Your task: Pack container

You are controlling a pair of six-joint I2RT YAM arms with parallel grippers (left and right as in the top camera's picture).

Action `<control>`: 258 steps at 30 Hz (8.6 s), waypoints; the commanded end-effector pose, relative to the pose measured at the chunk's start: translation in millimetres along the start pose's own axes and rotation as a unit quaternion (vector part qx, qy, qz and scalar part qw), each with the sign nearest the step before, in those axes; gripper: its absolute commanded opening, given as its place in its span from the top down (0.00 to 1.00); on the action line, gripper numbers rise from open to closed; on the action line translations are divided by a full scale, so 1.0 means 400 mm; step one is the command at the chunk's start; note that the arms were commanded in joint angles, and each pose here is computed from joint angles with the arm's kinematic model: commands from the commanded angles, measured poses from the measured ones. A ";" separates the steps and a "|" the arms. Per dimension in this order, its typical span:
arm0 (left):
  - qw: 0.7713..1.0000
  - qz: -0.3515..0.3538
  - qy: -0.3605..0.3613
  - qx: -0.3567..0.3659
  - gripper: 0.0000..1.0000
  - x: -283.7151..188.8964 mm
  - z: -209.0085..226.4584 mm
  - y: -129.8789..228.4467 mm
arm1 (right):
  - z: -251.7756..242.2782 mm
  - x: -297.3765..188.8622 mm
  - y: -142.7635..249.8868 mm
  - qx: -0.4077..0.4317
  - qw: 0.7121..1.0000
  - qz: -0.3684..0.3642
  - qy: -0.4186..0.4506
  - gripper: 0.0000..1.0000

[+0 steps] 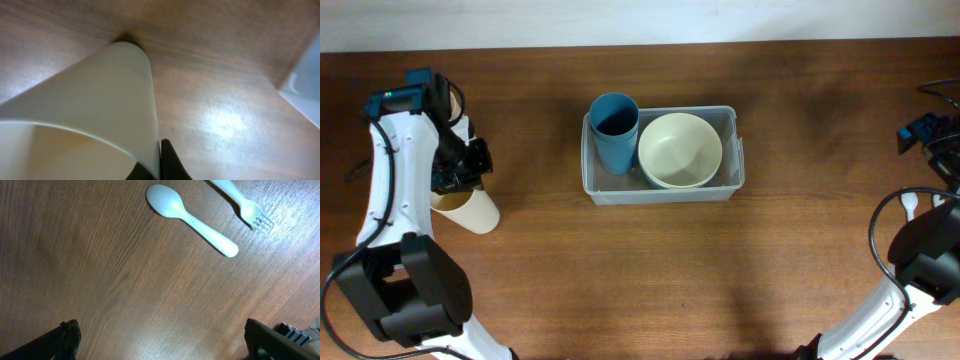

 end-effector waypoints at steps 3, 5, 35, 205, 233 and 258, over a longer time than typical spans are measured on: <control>0.994 -0.093 0.042 0.032 0.98 -0.187 -0.063 0.006 | -0.002 0.005 -0.001 0.001 1.000 0.000 0.008 0.01; 0.989 -0.128 0.054 0.053 0.98 -0.254 -0.100 0.015 | -0.002 0.005 -0.001 0.001 1.000 0.000 0.008 0.01; 0.947 -0.127 0.103 0.277 0.98 -0.346 -0.483 0.261 | -0.002 0.005 -0.001 0.001 1.000 0.000 0.008 0.01; 0.902 -0.113 0.188 0.372 0.98 -0.411 -0.515 0.343 | -0.002 0.005 -0.001 0.001 1.000 0.000 0.008 0.01; 0.895 -0.122 0.178 0.390 0.59 -0.342 -0.581 0.269 | -0.002 0.005 -0.001 0.001 1.000 0.000 0.008 0.01; 0.956 -0.286 -0.028 0.051 0.00 -0.475 -0.097 -0.053 | -0.002 0.005 -0.001 0.001 1.000 0.000 0.008 0.01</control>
Point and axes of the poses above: each gripper's point midway between its finger pads, its own x axis out along the fingers, its own z axis along the line the jaws close on, y = z × x, the point moved 2 cm from there along -x, back along the fingers, and after that the axes turned 7 degrees about -x, right-handed, at the moved point
